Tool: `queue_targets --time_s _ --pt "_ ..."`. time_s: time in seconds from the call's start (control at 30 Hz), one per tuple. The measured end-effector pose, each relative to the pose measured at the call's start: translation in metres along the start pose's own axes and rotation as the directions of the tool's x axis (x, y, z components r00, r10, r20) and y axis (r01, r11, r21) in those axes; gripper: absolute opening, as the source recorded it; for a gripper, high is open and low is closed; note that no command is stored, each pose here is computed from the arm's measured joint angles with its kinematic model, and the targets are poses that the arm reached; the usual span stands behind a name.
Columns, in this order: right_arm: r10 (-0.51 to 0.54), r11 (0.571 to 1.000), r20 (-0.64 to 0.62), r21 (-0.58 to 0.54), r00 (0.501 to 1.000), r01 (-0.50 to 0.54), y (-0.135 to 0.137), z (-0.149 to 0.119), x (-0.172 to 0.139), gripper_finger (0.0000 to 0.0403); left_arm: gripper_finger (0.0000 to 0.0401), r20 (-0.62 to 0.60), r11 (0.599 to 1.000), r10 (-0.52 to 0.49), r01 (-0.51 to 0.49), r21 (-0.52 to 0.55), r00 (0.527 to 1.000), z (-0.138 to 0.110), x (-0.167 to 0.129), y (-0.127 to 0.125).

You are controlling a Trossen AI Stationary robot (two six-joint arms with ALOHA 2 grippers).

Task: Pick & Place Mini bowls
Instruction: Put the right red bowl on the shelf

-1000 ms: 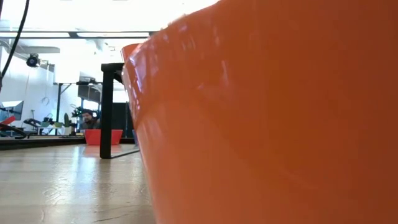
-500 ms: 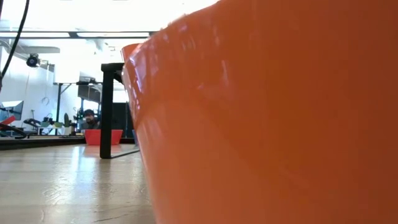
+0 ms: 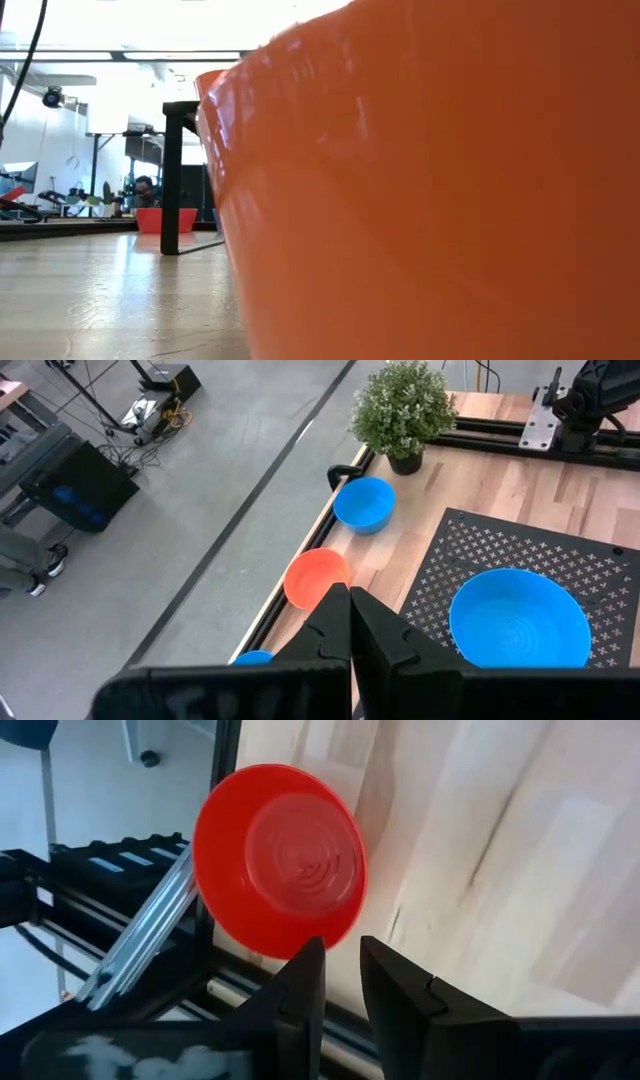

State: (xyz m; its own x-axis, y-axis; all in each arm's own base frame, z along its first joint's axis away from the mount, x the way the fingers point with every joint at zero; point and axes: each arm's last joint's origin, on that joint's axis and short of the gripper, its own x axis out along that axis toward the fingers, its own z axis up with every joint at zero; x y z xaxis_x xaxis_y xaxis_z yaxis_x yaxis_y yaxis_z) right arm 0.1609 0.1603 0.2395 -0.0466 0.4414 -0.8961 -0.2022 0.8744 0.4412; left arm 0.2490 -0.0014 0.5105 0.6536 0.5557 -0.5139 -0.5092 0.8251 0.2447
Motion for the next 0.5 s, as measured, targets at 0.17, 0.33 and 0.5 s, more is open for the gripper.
queue_targets --time_s 0.17,0.33,0.5 --pt "-0.027 1.0 -0.04 0.01 0.999 0.028 -0.006 0.001 0.017 0.0076 0.0 -0.002 1.0 0.001 -0.001 0.002 1.0 0.0 0.0 0.0" --pt "-0.042 0.998 -0.066 -0.045 0.997 0.039 -0.007 0.006 0.031 0.0108 0.0 -0.004 1.0 0.001 -0.001 0.004 1.0 0.0 0.0 0.0" --pt "-0.055 0.997 -0.089 -0.049 0.994 0.051 -0.011 0.011 0.048 0.0129 0.0 -0.004 1.0 0.001 -0.001 0.006 1.0 0.0 0.0 0.0"
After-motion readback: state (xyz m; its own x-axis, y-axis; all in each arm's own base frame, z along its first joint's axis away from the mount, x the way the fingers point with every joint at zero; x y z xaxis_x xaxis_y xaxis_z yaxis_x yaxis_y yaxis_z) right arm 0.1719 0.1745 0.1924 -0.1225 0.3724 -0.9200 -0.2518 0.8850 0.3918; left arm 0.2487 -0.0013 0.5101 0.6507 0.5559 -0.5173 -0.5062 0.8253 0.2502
